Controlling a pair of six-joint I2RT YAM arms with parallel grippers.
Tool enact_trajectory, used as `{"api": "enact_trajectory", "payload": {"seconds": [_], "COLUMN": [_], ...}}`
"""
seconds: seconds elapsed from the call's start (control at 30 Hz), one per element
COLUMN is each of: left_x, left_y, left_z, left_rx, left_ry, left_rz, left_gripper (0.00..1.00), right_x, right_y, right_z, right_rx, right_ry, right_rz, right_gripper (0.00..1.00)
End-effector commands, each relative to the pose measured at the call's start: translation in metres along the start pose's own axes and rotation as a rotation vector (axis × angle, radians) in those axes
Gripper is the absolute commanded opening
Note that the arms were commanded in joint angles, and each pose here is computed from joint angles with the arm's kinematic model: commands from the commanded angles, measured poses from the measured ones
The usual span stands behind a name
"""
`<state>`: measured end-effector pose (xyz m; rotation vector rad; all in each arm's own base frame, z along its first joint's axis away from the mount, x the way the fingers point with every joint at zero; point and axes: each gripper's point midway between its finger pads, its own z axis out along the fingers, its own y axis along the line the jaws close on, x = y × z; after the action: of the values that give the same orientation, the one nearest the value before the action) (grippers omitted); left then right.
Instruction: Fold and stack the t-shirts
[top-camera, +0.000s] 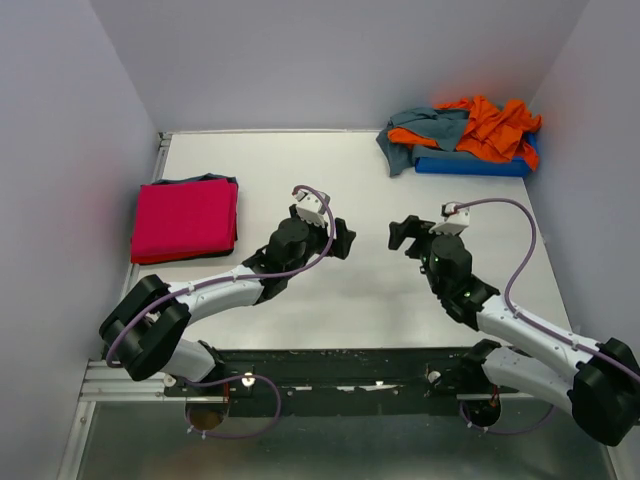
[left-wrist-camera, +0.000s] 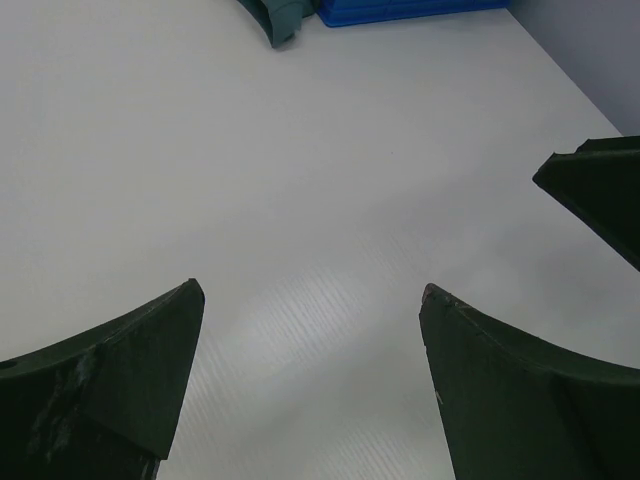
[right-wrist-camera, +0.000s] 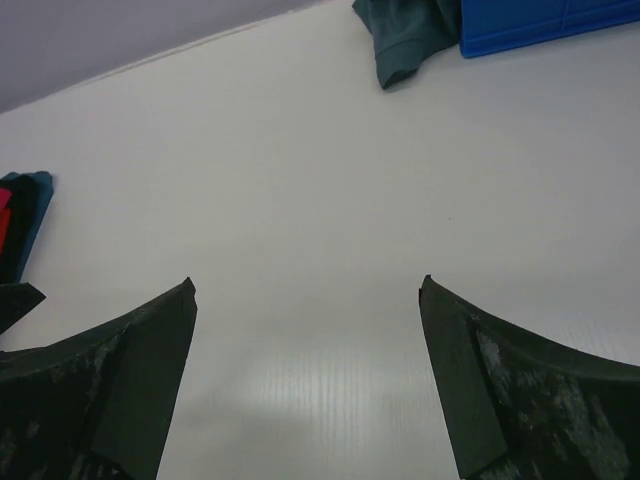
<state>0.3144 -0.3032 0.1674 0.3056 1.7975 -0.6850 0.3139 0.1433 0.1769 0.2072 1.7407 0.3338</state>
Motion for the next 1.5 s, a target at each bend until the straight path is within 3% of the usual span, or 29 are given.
{"api": "enact_trajectory", "payload": {"seconds": [0.0,0.3,0.57,0.8,0.93,1.13,1.33,1.47], "left_x": [-0.009,-0.008,-0.004,-0.004,-0.005,-0.007,-0.006,-0.007], "left_y": [-0.005,0.002,-0.002,-0.002,-0.004,-0.006,-0.008,-0.013], "left_z": [0.000,-0.001,0.000,0.000,0.000,-0.001,0.000,-0.001], "left_rx": [0.015,-0.016,0.004,0.007,0.013,0.017,0.025,0.047], "left_ry": [-0.030,-0.036,-0.023,-0.020,-0.020,-0.021,-0.012,-0.004], "left_rz": [0.014,0.025,0.012,0.009,0.006,0.003,-0.007,-0.016], "left_gripper": [0.99,0.99,0.99,0.99,0.99,0.99,0.99,0.99], "right_x": [-0.006,-0.018,-0.080,-0.111,-0.131,-0.126,-0.121,-0.115], "right_y": [-0.002,0.003,-0.047,-0.119,-0.162,-0.209,-0.222,-0.214], "right_z": [-0.002,-0.001,0.035,0.095,0.129,0.180,0.230,0.267], "right_rx": [0.001,-0.022,0.180,0.340,0.436,0.523,0.494,0.382], "right_ry": [-0.032,-0.047,0.018,0.106,0.103,0.114,0.133,0.169], "right_rz": [0.032,0.049,0.213,0.394,0.457,0.520,0.548,0.553], "right_gripper": [1.00,1.00,0.91,0.81,0.80,0.80,0.78,0.73]}}
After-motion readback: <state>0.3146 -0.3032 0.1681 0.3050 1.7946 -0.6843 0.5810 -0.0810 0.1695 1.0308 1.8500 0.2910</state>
